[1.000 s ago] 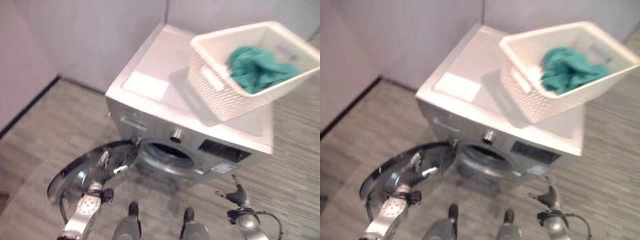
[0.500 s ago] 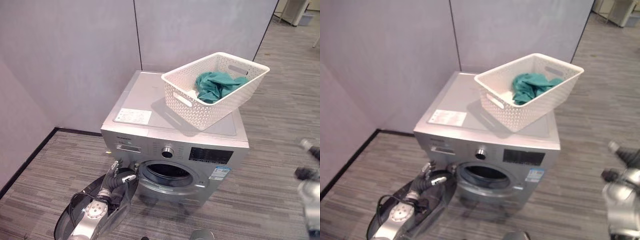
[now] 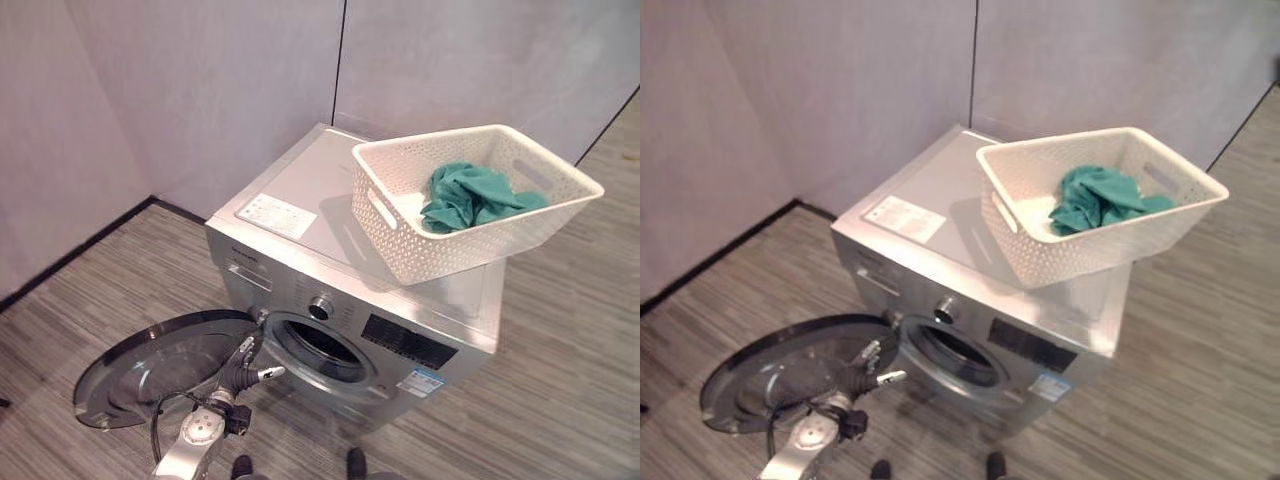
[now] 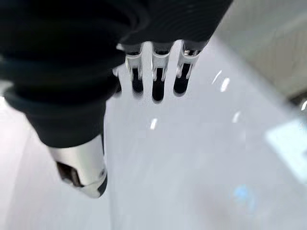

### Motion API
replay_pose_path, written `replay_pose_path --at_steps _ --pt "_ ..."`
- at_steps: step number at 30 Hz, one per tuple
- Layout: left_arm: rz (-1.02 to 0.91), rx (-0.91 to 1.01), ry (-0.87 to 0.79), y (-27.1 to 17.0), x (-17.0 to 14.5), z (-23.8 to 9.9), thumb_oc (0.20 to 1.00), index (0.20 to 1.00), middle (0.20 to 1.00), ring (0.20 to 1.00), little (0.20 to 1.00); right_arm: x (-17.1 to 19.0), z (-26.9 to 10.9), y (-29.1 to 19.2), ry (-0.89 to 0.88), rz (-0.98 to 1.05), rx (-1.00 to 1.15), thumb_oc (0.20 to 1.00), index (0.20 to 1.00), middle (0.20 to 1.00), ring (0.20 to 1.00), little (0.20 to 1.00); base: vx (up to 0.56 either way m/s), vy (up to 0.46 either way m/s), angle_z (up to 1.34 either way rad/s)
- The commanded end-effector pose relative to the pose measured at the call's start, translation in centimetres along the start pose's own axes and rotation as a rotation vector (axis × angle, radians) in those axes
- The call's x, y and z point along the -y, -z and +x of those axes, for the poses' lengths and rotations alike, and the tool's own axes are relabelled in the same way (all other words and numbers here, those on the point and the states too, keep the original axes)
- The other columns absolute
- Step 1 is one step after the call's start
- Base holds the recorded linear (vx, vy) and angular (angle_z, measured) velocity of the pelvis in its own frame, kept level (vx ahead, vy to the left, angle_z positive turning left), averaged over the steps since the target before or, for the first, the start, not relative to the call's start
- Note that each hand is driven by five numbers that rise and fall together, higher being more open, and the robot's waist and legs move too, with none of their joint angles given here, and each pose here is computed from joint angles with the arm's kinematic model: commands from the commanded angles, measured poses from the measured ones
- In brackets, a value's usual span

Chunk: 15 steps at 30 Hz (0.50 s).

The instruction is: Grab the laundry basket,head to the washer,open it,put in the laundry and shut it.

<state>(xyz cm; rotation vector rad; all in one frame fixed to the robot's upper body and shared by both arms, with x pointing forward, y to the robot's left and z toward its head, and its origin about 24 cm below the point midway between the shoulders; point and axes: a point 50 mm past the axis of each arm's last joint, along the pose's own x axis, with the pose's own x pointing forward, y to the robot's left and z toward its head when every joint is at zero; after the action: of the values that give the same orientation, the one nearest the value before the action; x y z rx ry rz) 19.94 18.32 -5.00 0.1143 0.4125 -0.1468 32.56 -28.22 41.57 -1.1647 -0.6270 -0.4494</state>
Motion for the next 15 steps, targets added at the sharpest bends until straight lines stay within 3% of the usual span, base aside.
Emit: replay_pose_path --at_steps 1,6,7,11,12,15 --pt "0.076 0.082 0.040 -2.3 -1.8 -0.1 1.000 1.000 1.000 1.000 1.000 -2.2 1.7 -0.1 -0.122 0.133 -0.111 0.903 0.903 0.903 0.903 0.903 0.00 -0.056 0.06" --pt "0.096 0.115 0.073 -3.2 -1.6 -0.1 1.000 1.000 1.000 1.000 1.000 -3.7 1.8 1.7 -0.249 0.055 -0.239 0.956 0.956 0.956 0.956 0.956 -0.02 -0.050 0.13" --pt "0.098 0.118 0.074 -3.3 -1.7 -0.1 1.000 1.000 1.000 1.000 1.000 -4.0 1.3 2.4 -0.296 0.000 -0.248 1.000 1.000 1.000 1.000 1.000 -0.03 -0.052 0.28" --pt "0.102 0.123 0.078 -3.3 -1.9 -0.3 1.000 1.000 1.000 1.000 1.000 -3.4 0.4 3.0 -0.377 -0.100 -0.222 1.000 1.000 1.000 1.000 1.000 -0.06 -0.023 0.13" --pt "0.114 0.131 0.076 -3.4 -2.1 -0.5 1.000 1.000 1.000 1.000 1.000 -2.8 -0.4 3.7 -0.422 -0.153 -0.220 0.950 0.950 0.950 0.950 0.950 -0.09 -0.012 0.20" --pt "0.129 0.135 0.072 -3.4 -2.4 -0.4 1.000 1.000 1.000 1.000 1.000 -2.1 -1.4 3.9 -0.487 -0.211 -0.194 0.950 0.950 0.950 0.950 0.950 -0.07 -0.009 0.13"
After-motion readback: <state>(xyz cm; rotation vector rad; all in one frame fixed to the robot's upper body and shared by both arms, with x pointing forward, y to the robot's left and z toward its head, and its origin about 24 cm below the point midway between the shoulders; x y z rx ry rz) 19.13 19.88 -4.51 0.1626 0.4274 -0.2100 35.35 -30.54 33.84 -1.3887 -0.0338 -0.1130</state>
